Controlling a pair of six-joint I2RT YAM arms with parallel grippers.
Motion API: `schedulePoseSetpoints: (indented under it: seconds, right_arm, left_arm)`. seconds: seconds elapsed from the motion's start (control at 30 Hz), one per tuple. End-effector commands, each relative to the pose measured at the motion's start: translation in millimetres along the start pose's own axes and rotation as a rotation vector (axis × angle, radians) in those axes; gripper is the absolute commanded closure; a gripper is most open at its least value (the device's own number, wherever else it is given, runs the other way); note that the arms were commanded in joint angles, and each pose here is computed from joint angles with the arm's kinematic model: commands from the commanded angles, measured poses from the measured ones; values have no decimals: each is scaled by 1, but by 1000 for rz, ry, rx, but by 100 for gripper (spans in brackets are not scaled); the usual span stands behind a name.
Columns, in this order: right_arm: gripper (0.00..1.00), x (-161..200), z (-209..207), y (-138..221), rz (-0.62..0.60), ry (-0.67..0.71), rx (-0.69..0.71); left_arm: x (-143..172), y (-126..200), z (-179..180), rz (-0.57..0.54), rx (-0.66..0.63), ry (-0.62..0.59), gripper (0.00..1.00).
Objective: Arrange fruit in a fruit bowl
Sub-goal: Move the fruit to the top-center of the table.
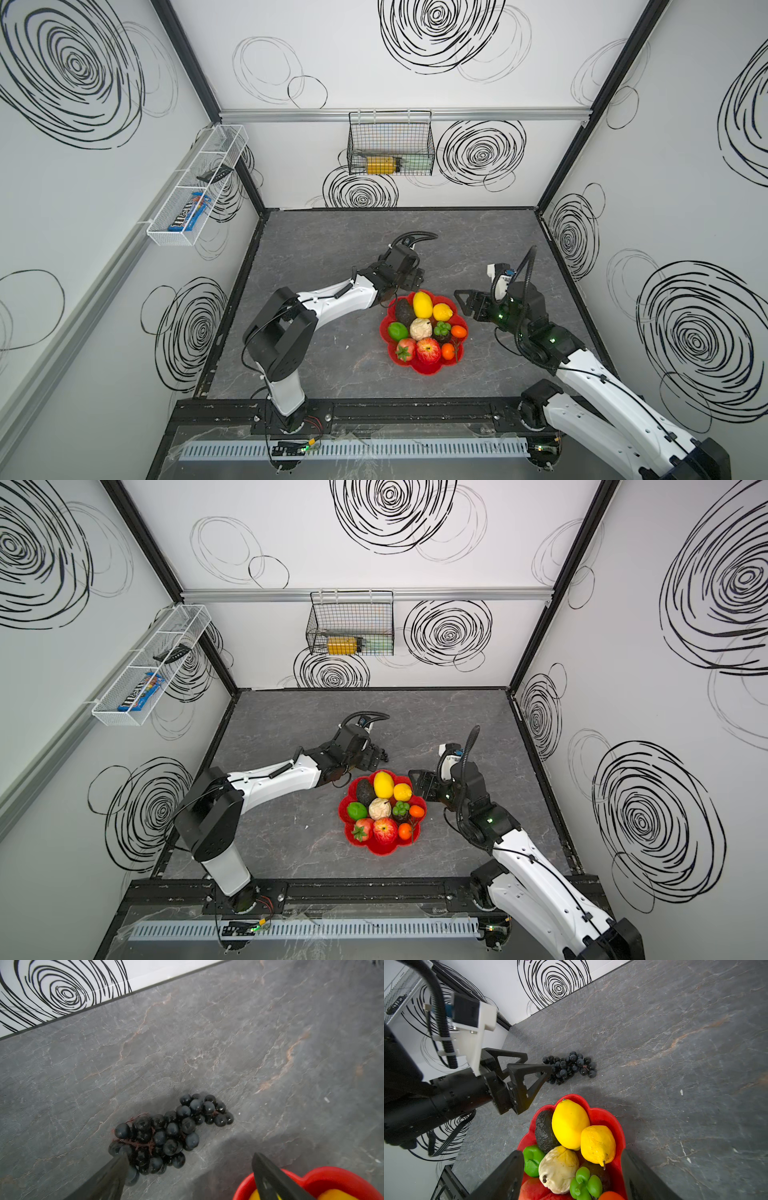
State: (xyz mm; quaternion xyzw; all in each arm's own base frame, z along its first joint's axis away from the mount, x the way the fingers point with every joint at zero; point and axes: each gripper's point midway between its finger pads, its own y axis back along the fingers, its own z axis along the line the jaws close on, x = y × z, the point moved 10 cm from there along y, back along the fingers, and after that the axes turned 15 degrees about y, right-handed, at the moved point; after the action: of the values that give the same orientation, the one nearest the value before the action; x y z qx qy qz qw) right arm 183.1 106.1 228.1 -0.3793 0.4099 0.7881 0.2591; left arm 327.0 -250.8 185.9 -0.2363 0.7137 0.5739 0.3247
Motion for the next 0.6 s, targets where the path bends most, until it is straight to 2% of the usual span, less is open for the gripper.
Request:
schedulePoseSetpoints:
  seconds: [0.0,0.13,0.37,0.57]
  right_arm:
    - [21,2,-2,2,-18,4,-23]
    - [19,9,-5,1,-4,-13,-33]
    - [12,10,-6,1,1,-11,-28]
    - [7,7,-5,0,-5,-18,-31]
  left_arm:
    - [-5,-9,9,44,-14,-68,3]
    - [-1,-23,8,120,-29,-109,0]
    - [4,-37,15,190,-44,-120,4]
    - [0,-51,27,190,-142,-103,4]
